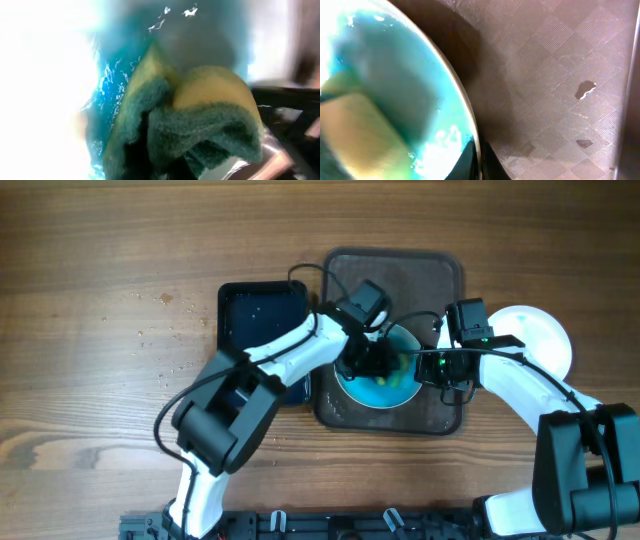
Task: Clean dirty plates on tray and stack at the side
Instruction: 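Scrub the blue-stained plate with the sponge while right gripper holds its rim, then return the sponge to the black tray with the left gripper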
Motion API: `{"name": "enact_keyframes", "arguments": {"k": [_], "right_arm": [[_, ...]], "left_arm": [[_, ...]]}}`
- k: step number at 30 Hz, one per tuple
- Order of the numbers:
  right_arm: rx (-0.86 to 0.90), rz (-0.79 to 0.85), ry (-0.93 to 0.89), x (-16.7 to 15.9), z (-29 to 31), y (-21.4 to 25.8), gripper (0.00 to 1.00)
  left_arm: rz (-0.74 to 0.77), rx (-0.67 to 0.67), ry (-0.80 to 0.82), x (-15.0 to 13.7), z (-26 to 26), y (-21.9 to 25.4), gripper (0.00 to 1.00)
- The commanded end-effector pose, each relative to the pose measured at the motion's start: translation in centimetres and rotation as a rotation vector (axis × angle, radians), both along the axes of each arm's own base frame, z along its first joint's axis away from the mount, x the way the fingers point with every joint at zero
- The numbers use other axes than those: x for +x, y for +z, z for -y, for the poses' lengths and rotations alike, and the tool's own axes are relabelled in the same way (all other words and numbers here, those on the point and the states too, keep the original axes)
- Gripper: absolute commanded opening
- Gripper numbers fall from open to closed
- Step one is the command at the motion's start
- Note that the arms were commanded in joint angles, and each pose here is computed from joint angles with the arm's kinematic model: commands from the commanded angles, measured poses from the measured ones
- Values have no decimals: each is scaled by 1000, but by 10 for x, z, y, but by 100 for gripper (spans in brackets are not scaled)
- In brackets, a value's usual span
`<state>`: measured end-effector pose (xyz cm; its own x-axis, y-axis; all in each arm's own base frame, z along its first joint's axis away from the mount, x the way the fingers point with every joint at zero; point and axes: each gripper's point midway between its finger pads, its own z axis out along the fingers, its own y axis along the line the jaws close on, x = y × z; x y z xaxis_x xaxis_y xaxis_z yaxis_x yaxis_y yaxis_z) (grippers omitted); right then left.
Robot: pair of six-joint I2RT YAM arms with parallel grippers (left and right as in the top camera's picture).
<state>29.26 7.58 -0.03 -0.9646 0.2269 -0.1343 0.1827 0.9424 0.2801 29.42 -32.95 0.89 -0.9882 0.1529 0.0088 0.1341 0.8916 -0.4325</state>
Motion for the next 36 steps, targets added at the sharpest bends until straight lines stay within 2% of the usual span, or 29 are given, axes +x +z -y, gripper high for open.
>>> {"name": "enact_keyframes", "arguments": {"k": [1,3,4,5,8,10,11,13,15,16,17,21,24,26,29,32,33,36], "right_arm": [[-96,-44,2,-11,17,-16,4],[-96,-44,2,-11,17,-16,4],[-96,-44,2,-11,17,-16,4],[-96,-44,2,-11,17,-16,4],[-96,-44,2,-11,17,-16,4],[-97,-47,2,-12,17,-16,4],[-97,-48,2,-12,17,-16,4],[-97,-52,3,-13,17,-16,4],[-98,-55,3,-14,17,-16,4],[-98,-55,3,-14,17,-16,4],[-98,-55,4,-14,17,-16,4],[-97,-55,3,-14,17,-16,4],[-98,-53,3,-13,17,-16,5],[-89,-46,6,-10,15,-11,4],[-93,-12,4,3,15,30,4],[-73,125,63,27,8,115,4],[-72,132,97,27,2,136,4],[-64,181,187,30,-30,150,4]], "left_arm": [[141,514,220,36,-123,-36,4],[166,563,229,39,-135,-29,4],[149,545,226,35,-132,-25,4],[123,497,219,30,-124,-20,4],[48,238,161,15,-83,18,4],[86,57,101,12,-68,71,4],[123,40,101,14,-73,88,4],[184,82,154,21,-99,109,4],[233,259,247,31,-151,111,4],[234,304,271,32,-163,108,4],[224,389,311,33,-189,95,4],[148,437,429,25,-231,26,6],[110,397,444,18,-233,12,47],[102,294,443,22,-221,29,100],[185,231,525,33,-239,90,100],[339,168,669,28,-280,161,100],[372,162,706,24,-292,175,100],[409,154,754,21,-306,188,100]]}}
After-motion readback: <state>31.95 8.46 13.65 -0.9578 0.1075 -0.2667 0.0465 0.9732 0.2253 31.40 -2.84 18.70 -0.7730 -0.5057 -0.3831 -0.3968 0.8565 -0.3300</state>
